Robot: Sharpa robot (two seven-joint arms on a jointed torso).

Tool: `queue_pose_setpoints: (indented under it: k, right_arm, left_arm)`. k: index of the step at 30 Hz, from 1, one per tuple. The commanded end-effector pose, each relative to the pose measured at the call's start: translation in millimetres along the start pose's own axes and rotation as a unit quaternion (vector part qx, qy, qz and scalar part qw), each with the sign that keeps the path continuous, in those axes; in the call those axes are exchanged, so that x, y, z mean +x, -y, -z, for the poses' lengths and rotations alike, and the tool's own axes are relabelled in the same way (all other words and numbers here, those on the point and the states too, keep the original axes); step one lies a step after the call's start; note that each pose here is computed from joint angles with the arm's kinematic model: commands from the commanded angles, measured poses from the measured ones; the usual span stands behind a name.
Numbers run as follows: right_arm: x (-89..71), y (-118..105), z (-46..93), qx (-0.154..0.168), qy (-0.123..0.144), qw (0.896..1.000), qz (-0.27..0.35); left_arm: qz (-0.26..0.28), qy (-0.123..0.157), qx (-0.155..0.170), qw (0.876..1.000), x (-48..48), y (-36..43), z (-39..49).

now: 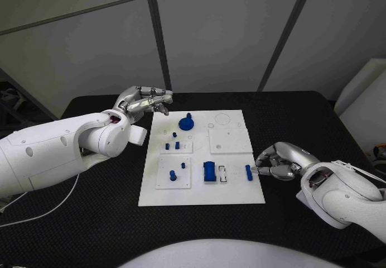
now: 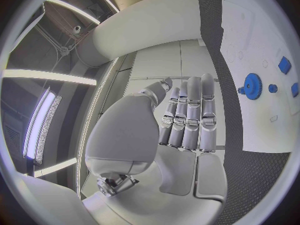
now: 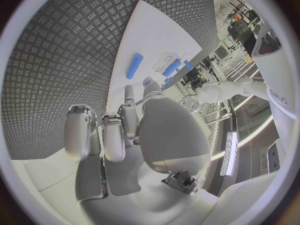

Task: Assemble the parts on the task board

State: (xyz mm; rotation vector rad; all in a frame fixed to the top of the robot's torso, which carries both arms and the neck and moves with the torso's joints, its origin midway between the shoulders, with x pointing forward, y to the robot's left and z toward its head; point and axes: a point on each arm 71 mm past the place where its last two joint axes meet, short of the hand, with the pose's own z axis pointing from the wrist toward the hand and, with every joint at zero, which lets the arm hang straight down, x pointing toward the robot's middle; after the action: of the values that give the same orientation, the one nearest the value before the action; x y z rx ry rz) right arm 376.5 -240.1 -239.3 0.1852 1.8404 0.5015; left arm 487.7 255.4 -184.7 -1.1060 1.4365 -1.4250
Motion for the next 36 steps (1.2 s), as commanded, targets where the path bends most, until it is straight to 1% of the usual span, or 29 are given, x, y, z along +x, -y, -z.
queue_pose_setpoints:
  k: [1,9,17,21,24,27,36]
  right_arm:
    - [2.2,2.2,-2.5,0.02,-0.01,0.999,0.023]
    - [9.0,-1.9,-9.6,0.022,-0.024,0.999,0.03]
    - [13.8,-7.2,-15.5,0.017,-0.028,0.999,0.035]
    - [17.5,-10.1,-17.8,0.015,-0.039,0.998,0.041]
    - [21.2,-11.6,-18.9,0.015,-0.054,0.997,0.06]
    - [22.9,-11.8,-19.3,0.016,-0.062,0.995,0.077]
    - [27.1,-15.4,-21.8,0.016,-0.069,0.99,0.121]
  left_arm:
    - [0.003,-0.006,0.003,1.0,1.2,1.2,-0.3]
    - [0.003,-0.006,0.003,1.0,0.8,1.1,-0.1]
    - [0.003,-0.006,0.002,1.0,0.7,1.1,0.0]
    - [0.003,-0.006,0.002,1.0,0.7,1.1,0.1]
    - [0.002,-0.006,0.002,1.0,0.4,1.1,0.3]
    - [0.002,-0.006,0.002,1.0,0.2,1.2,0.6]
    - [0.002,-0.005,0.001,1.0,-0.4,1.2,1.0]
